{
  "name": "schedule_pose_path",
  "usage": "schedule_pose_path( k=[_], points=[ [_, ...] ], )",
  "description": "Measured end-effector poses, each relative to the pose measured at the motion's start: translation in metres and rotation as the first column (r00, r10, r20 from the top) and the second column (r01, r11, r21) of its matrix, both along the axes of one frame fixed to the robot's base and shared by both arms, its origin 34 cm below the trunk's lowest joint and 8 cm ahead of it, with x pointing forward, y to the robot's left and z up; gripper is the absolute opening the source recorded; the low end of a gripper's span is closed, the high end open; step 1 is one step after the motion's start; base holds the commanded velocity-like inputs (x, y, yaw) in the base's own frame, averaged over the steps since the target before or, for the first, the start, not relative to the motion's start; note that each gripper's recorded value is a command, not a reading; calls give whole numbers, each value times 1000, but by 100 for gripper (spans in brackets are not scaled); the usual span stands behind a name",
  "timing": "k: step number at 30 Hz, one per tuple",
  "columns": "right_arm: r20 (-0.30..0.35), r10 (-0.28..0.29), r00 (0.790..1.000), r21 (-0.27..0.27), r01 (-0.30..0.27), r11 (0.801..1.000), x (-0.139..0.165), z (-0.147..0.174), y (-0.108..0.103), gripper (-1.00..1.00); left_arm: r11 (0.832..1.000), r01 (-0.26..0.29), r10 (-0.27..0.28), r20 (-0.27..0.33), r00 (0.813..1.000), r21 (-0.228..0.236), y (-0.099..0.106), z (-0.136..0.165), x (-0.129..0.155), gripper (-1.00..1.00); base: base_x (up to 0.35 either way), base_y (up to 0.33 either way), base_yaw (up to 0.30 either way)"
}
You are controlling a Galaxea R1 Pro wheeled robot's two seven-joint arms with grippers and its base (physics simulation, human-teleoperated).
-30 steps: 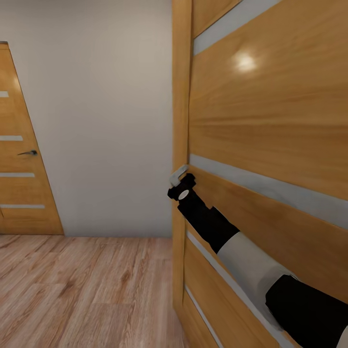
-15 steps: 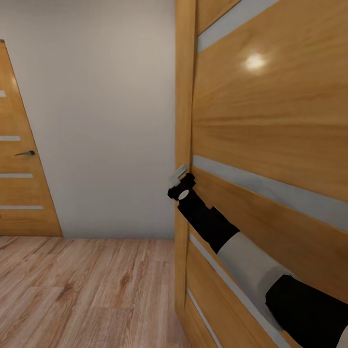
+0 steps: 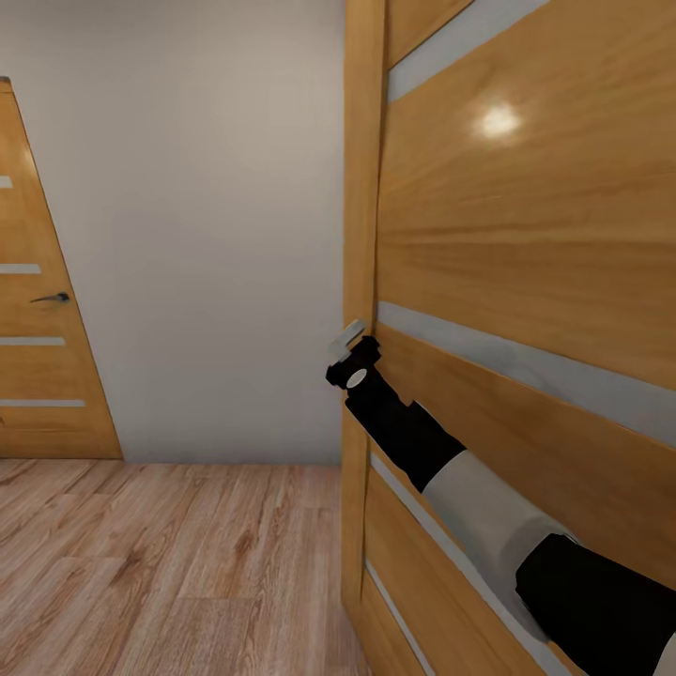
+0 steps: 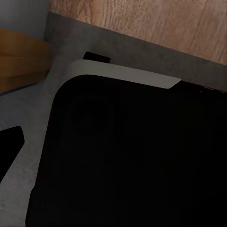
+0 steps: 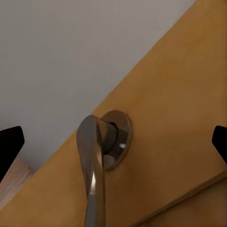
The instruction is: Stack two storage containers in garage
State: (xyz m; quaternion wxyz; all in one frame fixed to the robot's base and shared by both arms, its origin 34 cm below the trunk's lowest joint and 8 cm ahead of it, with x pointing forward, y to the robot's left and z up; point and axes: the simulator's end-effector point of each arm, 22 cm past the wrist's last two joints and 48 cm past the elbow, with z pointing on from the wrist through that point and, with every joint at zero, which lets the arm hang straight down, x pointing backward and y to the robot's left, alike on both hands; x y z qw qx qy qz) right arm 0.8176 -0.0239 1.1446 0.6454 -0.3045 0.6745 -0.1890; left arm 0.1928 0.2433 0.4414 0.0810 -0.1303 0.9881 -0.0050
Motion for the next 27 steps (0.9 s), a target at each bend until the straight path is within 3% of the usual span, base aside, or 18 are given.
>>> schedule_pose_path(
  k=[9, 18, 23, 27],
  points=[
    [-17, -20, 1000, -1, 20, 1000, 5, -10, -7, 100, 1000, 0, 0, 0, 1000, 0, 0, 0, 0, 100, 0, 0, 0],
    [-101, -106, 989, 8, 107, 994, 24, -54, -46, 100, 1000, 0, 0, 0, 1000, 0, 0, 0, 0, 100, 0, 0, 0],
    [-108, -123, 986, 2, 124, 992, 31, -53, -54, 100, 1000, 0, 0, 0, 1000, 0, 0, 0, 0, 100, 0, 0, 0],
    [-100, -161, 982, -18, 160, 987, 47, -39, -74, 100, 1000, 0, 0, 0, 1000, 0, 0, 0, 0, 100, 0, 0, 0]
  ],
)
